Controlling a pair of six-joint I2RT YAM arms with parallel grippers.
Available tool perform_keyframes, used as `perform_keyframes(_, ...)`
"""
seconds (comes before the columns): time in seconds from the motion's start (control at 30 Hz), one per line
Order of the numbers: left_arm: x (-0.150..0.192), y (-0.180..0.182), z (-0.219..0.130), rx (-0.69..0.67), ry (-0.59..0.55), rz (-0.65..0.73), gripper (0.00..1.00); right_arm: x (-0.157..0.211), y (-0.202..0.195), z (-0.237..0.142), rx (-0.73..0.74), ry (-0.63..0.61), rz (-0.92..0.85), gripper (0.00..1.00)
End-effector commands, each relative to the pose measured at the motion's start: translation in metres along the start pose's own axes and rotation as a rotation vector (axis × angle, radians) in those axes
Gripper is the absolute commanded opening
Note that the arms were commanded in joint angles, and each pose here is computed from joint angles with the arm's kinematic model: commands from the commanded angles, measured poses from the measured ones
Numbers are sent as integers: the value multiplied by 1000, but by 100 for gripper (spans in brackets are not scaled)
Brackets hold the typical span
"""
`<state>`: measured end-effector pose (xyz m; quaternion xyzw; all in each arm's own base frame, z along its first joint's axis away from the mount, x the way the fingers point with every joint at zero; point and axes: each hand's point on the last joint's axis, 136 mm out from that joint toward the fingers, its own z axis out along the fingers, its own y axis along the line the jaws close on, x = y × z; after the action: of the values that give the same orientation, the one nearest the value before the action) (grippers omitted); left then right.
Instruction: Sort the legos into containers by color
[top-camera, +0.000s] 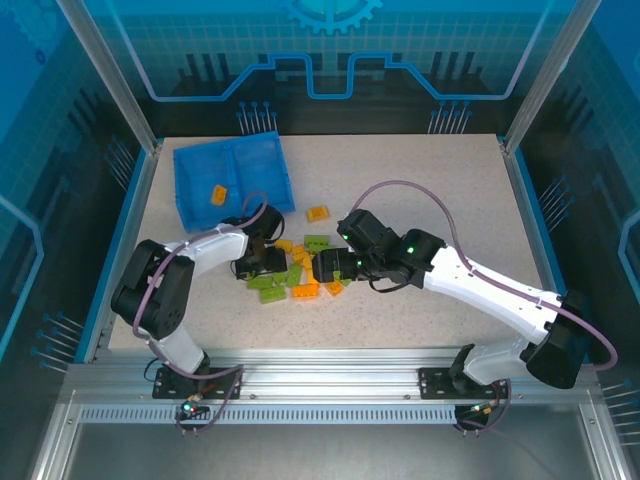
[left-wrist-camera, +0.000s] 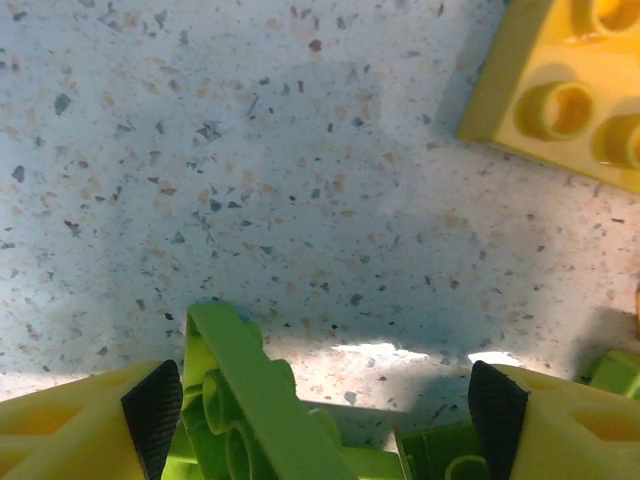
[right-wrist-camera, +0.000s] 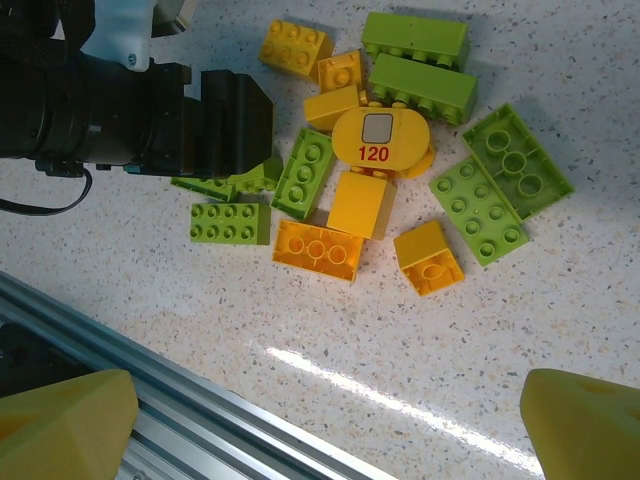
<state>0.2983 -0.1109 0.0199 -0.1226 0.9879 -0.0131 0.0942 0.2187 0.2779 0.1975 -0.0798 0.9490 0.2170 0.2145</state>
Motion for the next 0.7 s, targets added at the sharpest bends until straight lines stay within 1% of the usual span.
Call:
perform_keyframes(0.0,8,14,4,-69,19,28,79,-1,-3,-1,8,1,15,100)
perform_keyframes(0.07,10,16,5,-73,19,24,78,-1,-4,0,13,4,15,100)
perform_keyframes(0.23,9,22,9,-79,16,-1,71,-1,-2,1,8,6,16,100)
perform_keyframes(0.43,9,19,10,-61,27,3,69,-1,-4,-1,17,3,15,100)
perform_keyframes(0.5,8,18,9,-58,25,4,65,-1,-5,-1,17,1,19,100)
perform_keyframes(0.57,7,18,6,-54,15,-1,61,-1,-4,-1,16,1,20,100)
perform_keyframes(0.67,-3,14,-9,-30,-32,-15,60,-1,-3,-1,13,2,19,100)
